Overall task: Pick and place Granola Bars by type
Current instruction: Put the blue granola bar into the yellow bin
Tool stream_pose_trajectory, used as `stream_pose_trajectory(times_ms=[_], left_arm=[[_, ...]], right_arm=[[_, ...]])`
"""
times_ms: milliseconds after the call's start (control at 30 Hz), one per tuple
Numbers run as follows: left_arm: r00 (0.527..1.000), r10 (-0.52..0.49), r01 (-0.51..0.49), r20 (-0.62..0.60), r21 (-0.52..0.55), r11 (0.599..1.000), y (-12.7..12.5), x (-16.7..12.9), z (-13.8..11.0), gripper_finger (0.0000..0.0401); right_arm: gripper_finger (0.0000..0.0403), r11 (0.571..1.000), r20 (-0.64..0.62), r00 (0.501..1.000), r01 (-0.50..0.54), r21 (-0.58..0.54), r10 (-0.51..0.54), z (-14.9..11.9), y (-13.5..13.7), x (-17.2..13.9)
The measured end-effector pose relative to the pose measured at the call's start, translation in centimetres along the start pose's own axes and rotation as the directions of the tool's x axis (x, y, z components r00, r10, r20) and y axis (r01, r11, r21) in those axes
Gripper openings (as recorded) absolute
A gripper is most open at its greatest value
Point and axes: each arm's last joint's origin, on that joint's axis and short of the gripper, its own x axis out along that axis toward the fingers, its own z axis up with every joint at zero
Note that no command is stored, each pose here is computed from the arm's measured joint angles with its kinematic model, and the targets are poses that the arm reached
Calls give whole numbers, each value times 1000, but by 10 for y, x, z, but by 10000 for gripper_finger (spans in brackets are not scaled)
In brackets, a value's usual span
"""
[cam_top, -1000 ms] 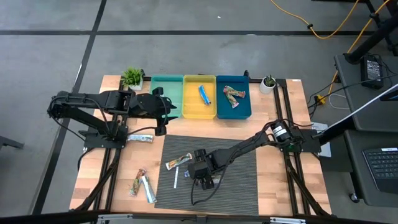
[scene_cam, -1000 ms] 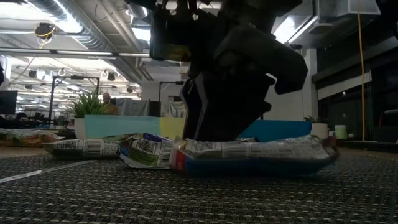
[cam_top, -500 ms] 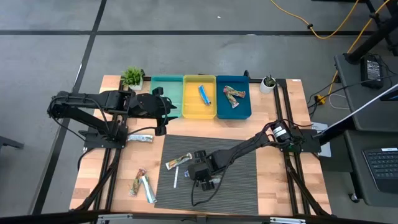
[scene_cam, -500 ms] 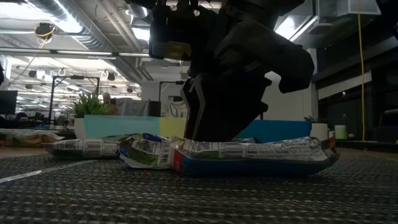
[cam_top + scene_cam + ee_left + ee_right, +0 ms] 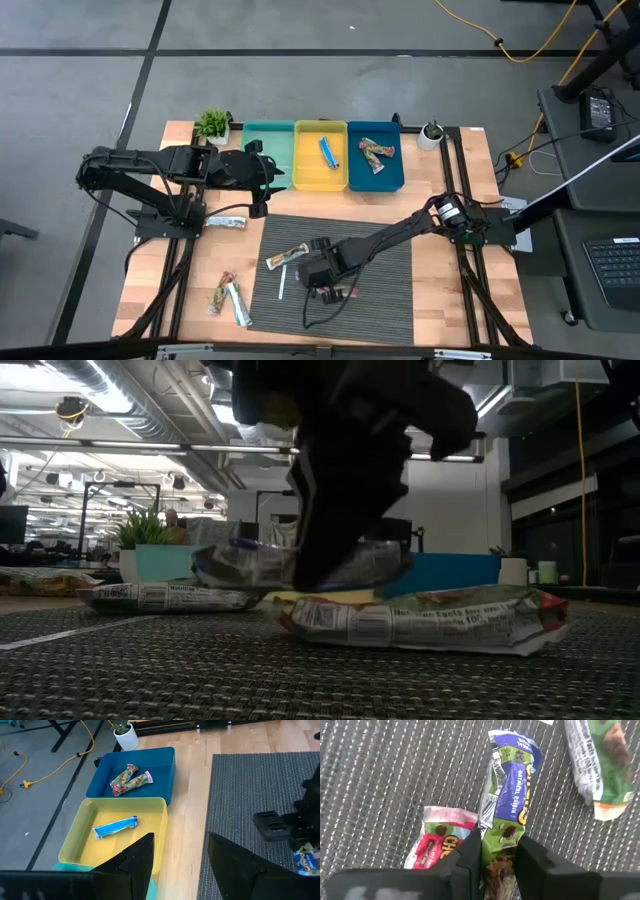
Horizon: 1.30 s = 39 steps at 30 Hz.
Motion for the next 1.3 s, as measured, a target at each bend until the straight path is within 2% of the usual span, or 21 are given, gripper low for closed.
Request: stream_pose_trajectory(times_ms=[467,633,800,967,1133,1300], left_arm=[[1000,0,0,0,0,1000,0,0,0,175],[1000,0,0,0,0,1000,0,0,0,175],[1000,0,0,0,0,1000,0,0,0,175],[1000,0,0,0,0,1000,0,0,0,175],[1000,0,0,0,0,1000,0,0,0,175],[1000,0,0,0,0,1000,0,0,0,175]], right_arm=[[96,1000,-48,999,22,11,-22,3,-1,-12],[96,995,-104,989,103,3,-102,-4,-5,-24],[96,978,-100,974,207,14,-204,-7,-12,-67],[96,959,-35,963,269,88,-266,-14,-24,-132],[96,944,74,955,268,190,-286,-23,-37,-190],[96,933,148,943,254,255,-297,-31,-52,-224]])
